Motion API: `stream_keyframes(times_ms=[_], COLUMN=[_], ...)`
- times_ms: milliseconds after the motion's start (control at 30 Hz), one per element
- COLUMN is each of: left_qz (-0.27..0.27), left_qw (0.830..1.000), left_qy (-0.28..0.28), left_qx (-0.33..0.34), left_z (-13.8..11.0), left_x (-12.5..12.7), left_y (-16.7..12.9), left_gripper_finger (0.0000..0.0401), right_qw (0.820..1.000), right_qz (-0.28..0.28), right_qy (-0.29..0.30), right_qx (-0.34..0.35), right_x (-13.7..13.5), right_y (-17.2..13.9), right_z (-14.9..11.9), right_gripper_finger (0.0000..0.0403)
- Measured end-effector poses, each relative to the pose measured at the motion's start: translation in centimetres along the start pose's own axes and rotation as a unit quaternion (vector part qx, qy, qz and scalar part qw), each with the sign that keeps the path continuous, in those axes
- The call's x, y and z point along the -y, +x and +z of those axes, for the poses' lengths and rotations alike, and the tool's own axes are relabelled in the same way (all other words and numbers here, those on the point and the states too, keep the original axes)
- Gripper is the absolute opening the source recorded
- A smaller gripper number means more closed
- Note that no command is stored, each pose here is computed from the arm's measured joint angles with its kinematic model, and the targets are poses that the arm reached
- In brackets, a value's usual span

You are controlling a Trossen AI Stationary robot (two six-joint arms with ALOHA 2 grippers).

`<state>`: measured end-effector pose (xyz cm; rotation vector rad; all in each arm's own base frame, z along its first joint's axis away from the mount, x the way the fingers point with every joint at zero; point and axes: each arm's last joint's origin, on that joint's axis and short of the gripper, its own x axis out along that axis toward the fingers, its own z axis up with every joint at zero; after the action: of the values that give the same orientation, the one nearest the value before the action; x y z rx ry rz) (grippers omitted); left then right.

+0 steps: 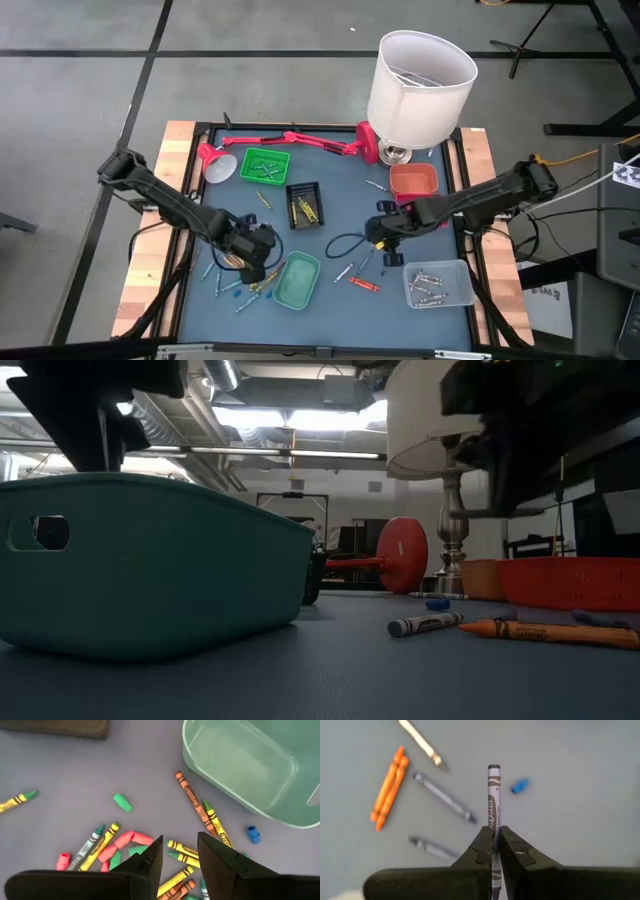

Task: Sort crayons
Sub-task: Put the dark blue crayon into the red bin

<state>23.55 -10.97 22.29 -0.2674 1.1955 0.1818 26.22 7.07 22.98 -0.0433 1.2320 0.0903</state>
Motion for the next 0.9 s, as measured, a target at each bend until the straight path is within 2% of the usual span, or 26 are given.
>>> stream_keyframes(times_ms=[133, 300, 667, 900], left_qz=[0.005, 0.006, 0.006, 0.005], left_qw=[1.000, 1.000, 0.999, 0.996], left_qy=[-0.013, -0.013, -0.041, -0.084], left_qx=[-0.006, -0.007, -0.006, -0.007], left_z=[0.0, 0.0, 0.0, -0.2], left_x=[0.1, 0.1, 0.1, 0.4], left_y=[0.4, 0.5, 0.5, 0.4], left_gripper_finger=[0.0105, 0.0105, 0.0105, 0.0105], right_qw=[0.999, 0.996, 0.978, 0.970], right_qz=[-0.009, -0.043, -0.156, -0.173], right_qy=[0.011, 0.027, 0.039, 0.035], right_qx=[-0.031, -0.074, -0.133, -0.170], right_x=[0.4, 0.9, 2.0, 2.3], right_y=[-1.8, -2.4, -1.8, -0.3], right_z=[-1.6, -3.9, -7.1, -8.9], right_gripper_finger=[0.0012, 0.0015, 0.0016, 0.0017])
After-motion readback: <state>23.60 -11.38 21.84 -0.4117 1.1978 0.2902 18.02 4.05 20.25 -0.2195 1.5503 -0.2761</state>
